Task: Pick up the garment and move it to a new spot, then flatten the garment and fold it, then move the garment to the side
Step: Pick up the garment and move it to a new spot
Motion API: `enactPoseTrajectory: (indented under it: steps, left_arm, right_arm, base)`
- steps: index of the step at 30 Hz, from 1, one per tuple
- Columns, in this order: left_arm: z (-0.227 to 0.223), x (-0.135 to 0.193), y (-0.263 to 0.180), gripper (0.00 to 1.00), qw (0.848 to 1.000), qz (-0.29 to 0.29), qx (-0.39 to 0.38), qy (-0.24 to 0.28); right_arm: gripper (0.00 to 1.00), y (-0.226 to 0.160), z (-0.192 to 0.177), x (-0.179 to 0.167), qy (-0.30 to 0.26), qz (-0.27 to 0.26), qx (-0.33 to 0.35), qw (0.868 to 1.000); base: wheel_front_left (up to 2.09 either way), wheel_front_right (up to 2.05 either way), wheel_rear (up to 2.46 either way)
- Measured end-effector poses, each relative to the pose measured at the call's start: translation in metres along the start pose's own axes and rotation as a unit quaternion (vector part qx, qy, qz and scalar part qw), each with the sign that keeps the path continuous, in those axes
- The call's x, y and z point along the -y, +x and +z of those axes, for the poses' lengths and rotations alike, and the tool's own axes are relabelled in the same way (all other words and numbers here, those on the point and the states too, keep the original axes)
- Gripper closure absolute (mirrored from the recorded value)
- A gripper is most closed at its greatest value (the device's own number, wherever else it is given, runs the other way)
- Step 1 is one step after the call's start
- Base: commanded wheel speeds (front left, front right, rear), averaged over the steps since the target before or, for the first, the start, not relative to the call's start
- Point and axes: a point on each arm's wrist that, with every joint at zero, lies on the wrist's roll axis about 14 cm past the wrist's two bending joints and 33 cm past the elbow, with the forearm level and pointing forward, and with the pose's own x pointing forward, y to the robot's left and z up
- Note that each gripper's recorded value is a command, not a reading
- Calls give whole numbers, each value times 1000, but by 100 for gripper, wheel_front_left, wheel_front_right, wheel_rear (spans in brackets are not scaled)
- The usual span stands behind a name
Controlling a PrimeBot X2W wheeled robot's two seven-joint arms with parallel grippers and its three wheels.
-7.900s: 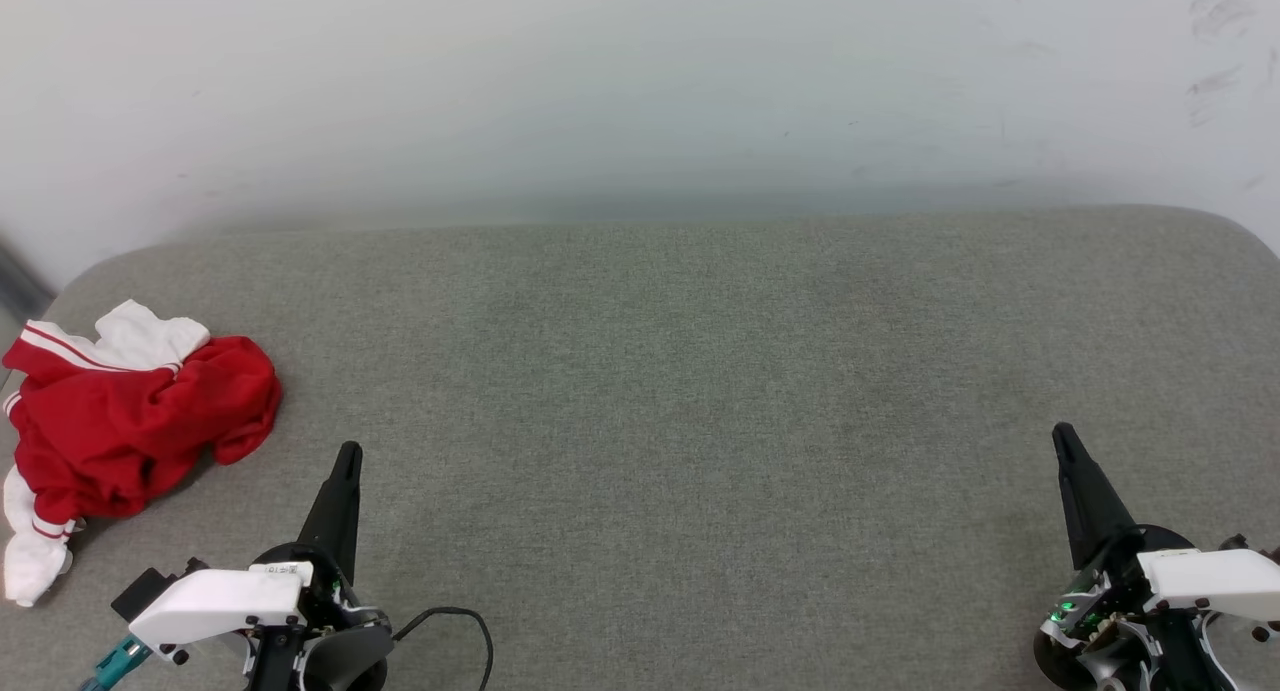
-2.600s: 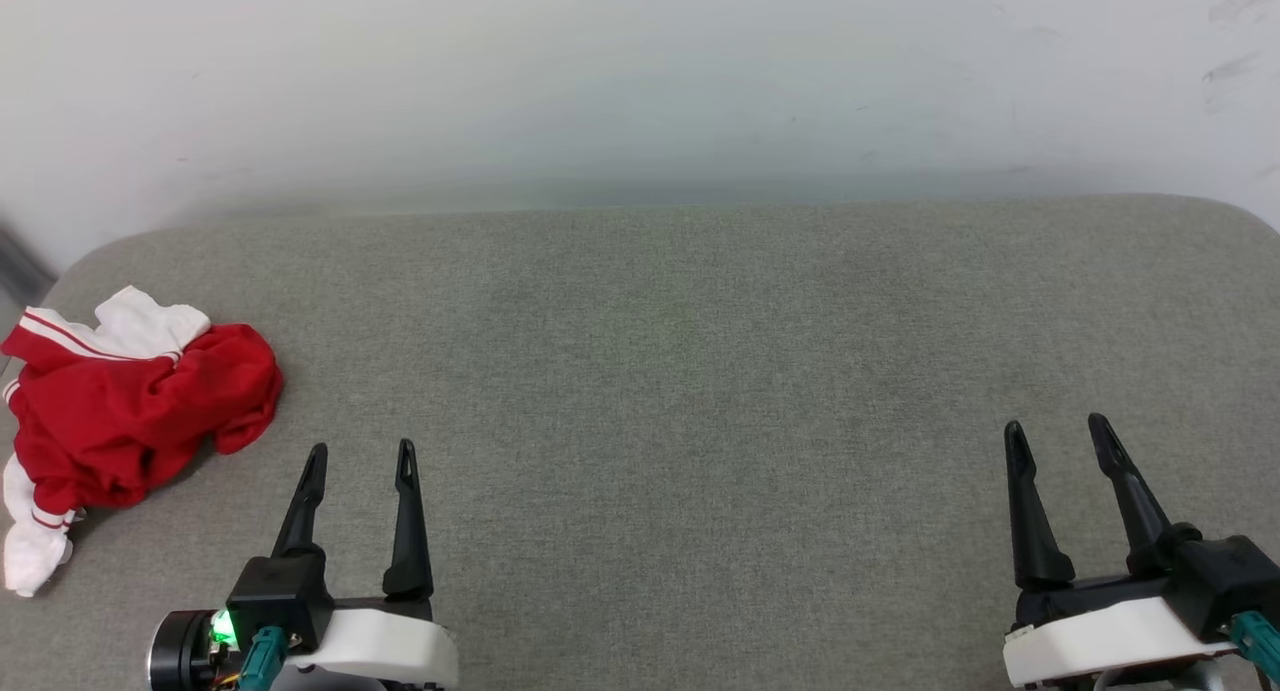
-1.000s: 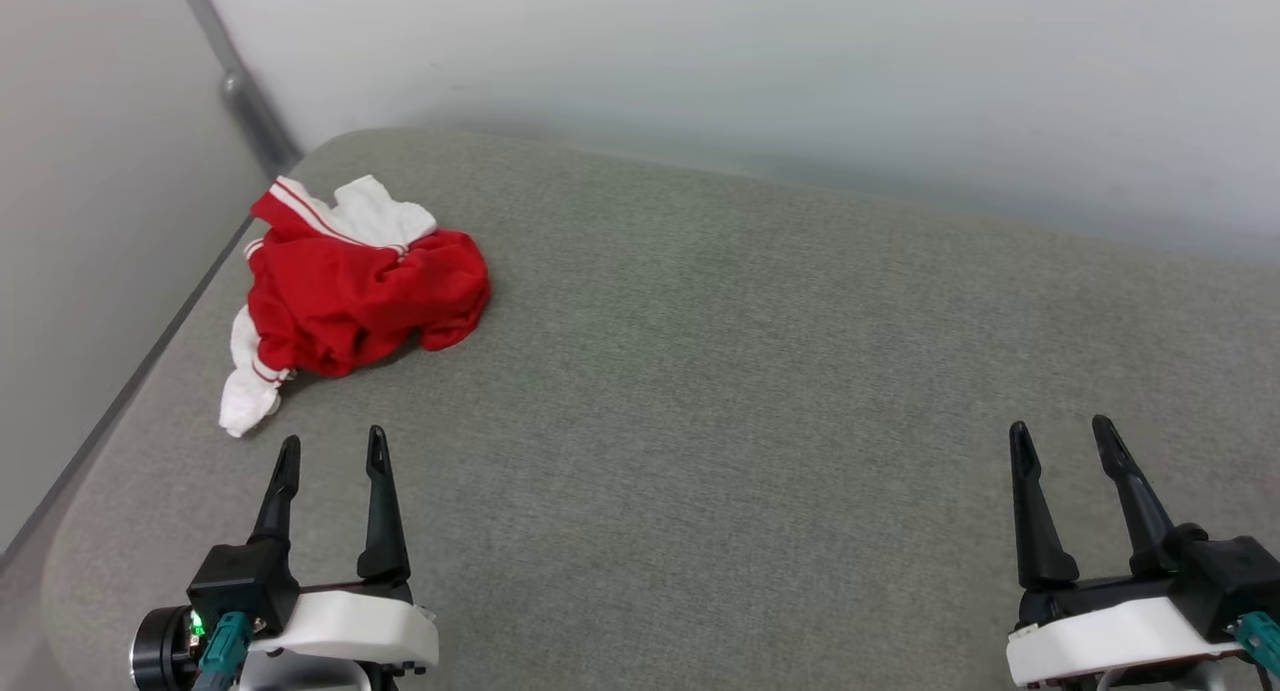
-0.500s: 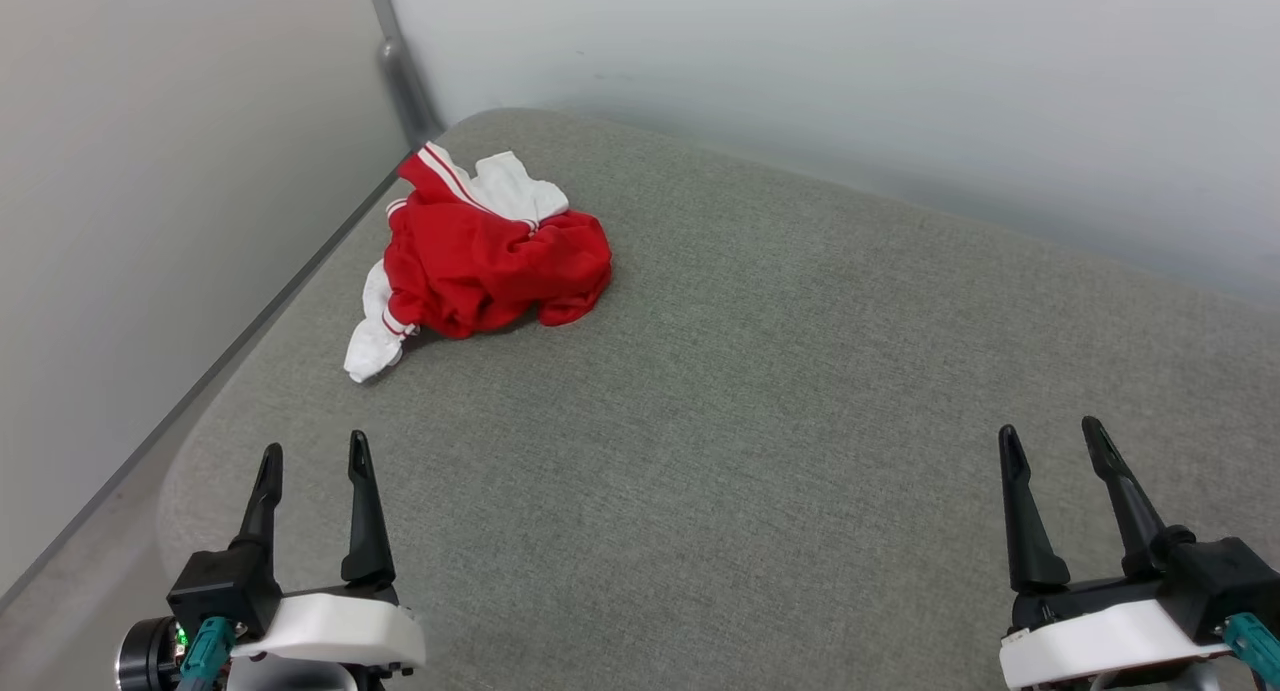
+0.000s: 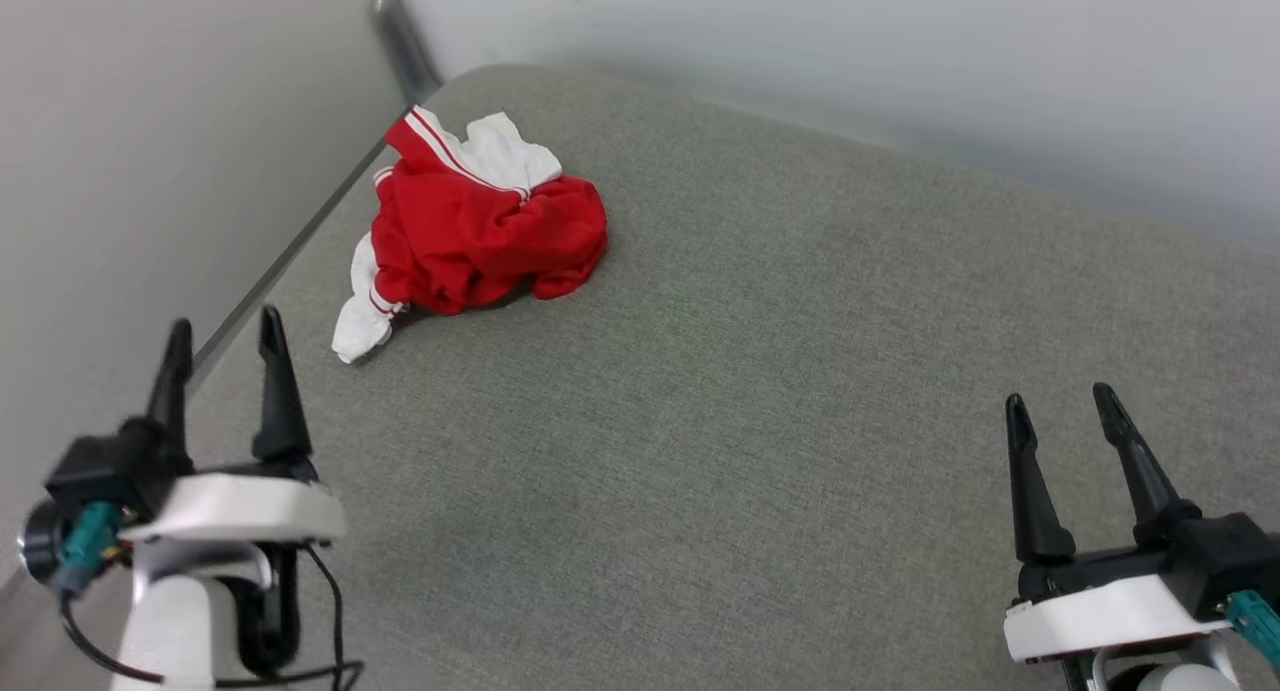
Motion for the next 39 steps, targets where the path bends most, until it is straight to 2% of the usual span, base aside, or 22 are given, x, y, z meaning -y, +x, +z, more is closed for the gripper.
enactPoseTrajectory:
  steps: [8,14,21,25,27,29,35,39]
  left_arm:
    - [31,10,89,0,998,-31,52,28]
    - [20,29,146,0,997,-59,40,42]
    - [-28,61,197,0,990,-114,-57,66]
    - [-64,73,209,0,976,-134,-153,74]
    - [-79,76,215,0,967,-138,-198,80]
    - [-99,77,215,0,952,-141,-258,90]
    - [-152,86,198,0,890,-157,-414,111]
    - [-185,88,173,0,836,-165,-511,117]
  right_arm:
    - [0,15,-16,25,-17,-21,-3,1000]
    - [0,19,-36,49,-22,-47,-16,999]
    - [0,15,-60,79,-29,-81,-36,996]
    - [0,11,-69,91,-32,-96,-45,994]
    - [0,11,-70,97,-36,-103,-45,993]
    - [0,9,-73,102,-37,-109,-47,992]
    - [0,1,-87,118,-40,-129,-64,989]
    - [0,0,-95,124,-39,-135,-71,987]
  base:
    - [0,0,0]
    - [0,0,0]
    - [0,0,0]
    - [0,0,0]
    - [0,0,0]
    - [0,0,0]
    - [0,0,0]
    - [0,0,0]
